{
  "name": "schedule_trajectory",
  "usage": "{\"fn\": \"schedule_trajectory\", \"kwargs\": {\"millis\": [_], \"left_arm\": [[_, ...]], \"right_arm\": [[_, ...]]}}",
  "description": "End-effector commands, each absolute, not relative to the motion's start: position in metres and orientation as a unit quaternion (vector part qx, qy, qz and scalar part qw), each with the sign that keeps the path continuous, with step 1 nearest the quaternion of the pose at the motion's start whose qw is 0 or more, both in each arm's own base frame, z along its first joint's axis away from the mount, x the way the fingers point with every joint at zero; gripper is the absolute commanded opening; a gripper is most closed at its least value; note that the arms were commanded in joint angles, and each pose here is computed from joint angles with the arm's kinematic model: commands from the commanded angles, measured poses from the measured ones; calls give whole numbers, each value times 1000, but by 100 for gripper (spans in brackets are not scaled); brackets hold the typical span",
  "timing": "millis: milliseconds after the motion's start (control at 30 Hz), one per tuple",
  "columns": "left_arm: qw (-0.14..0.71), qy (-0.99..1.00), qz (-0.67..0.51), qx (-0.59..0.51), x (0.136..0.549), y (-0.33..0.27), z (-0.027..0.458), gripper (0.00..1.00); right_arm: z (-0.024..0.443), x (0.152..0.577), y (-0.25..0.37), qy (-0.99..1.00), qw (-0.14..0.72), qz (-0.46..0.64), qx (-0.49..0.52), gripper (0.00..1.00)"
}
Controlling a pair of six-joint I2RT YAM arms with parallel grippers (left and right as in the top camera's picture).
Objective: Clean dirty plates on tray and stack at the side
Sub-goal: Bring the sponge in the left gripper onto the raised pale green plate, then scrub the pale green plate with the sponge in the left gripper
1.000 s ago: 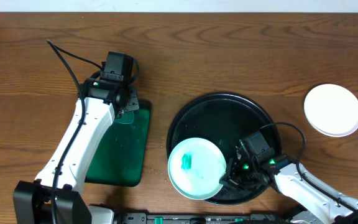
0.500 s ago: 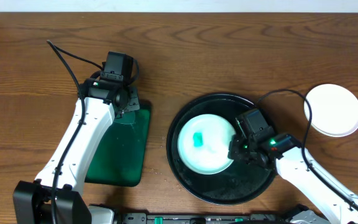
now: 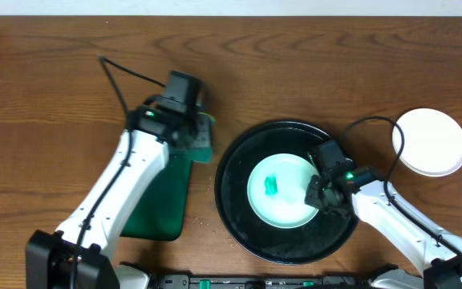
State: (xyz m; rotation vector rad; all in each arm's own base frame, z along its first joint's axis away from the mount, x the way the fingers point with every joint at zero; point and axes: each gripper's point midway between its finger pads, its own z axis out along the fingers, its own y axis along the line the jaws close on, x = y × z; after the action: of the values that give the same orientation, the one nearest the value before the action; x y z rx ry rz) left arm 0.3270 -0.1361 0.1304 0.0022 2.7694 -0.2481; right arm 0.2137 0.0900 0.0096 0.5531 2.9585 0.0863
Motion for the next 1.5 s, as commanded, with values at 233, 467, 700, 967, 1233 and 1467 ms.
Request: {"fn": "schedule_trajectory", "kwargs": {"millis": [233, 467, 700, 967, 1233, 1467], "left_arm": [[155, 967, -197, 44, 282, -242, 141, 7], [142, 955, -259, 37, 272, -289, 143, 7], [71, 957, -273, 59, 260, -315, 103, 7], [-6, 958, -273, 93, 250, -333, 33, 7], [-37, 973, -215, 79, 249, -318, -25, 7], [16, 997, 73, -8, 272, -190, -42, 7]], "right_arm": [[11, 244, 89, 971, 101, 79, 200, 1], [10, 227, 106, 933, 32, 128, 336, 2], [11, 231, 107, 940, 44, 131, 313, 1], [10, 228, 106, 944, 38, 128, 303, 1], [10, 226, 107, 944, 34, 128, 303, 2], [9, 222, 106, 944, 27, 124, 304, 2]]}}
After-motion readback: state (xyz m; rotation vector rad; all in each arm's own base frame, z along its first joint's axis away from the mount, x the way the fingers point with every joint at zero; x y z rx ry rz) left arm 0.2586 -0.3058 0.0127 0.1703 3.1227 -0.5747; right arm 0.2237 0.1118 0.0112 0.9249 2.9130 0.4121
